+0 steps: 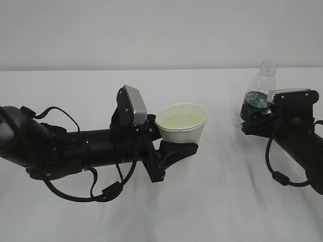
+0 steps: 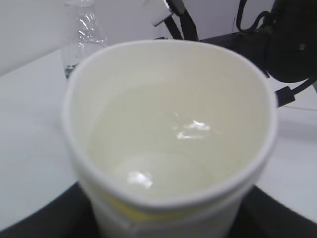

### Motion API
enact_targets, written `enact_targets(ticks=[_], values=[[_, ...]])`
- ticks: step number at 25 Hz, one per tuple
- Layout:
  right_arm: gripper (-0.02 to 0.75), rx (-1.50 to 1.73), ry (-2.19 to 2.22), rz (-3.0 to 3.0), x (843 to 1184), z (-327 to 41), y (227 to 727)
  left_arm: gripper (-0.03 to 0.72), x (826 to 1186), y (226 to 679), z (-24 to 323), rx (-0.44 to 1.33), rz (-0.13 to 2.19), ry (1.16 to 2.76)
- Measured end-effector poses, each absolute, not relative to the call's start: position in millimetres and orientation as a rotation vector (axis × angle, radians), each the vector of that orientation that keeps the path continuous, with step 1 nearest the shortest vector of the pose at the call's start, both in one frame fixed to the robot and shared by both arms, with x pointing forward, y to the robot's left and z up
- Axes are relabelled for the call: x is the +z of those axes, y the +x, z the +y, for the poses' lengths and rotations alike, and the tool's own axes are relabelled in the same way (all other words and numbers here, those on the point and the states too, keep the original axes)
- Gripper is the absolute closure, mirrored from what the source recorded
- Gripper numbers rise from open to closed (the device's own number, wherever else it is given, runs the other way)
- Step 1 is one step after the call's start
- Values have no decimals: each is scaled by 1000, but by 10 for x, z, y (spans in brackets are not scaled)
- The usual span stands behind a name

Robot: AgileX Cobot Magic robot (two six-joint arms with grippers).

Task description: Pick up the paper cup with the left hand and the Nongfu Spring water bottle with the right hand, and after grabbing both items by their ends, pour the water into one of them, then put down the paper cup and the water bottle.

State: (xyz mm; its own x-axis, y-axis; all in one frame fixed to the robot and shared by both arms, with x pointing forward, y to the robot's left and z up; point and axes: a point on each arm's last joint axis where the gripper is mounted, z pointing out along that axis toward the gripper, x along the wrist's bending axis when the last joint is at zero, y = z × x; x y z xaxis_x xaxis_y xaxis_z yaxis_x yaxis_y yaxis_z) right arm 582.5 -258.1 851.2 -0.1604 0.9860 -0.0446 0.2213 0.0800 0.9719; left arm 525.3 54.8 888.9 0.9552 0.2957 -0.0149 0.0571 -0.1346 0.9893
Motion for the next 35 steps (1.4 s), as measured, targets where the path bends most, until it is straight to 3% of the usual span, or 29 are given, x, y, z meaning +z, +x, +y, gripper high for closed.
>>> enact_targets(ticks=[20,35], values=[[150,1119,1302,1590,8801,-2664,4977,270,8929,5390,603,302,425,1626],[150,1124,1300,1615,8971,-2706,4427,270,8940,5727,1065,432,585,1573]])
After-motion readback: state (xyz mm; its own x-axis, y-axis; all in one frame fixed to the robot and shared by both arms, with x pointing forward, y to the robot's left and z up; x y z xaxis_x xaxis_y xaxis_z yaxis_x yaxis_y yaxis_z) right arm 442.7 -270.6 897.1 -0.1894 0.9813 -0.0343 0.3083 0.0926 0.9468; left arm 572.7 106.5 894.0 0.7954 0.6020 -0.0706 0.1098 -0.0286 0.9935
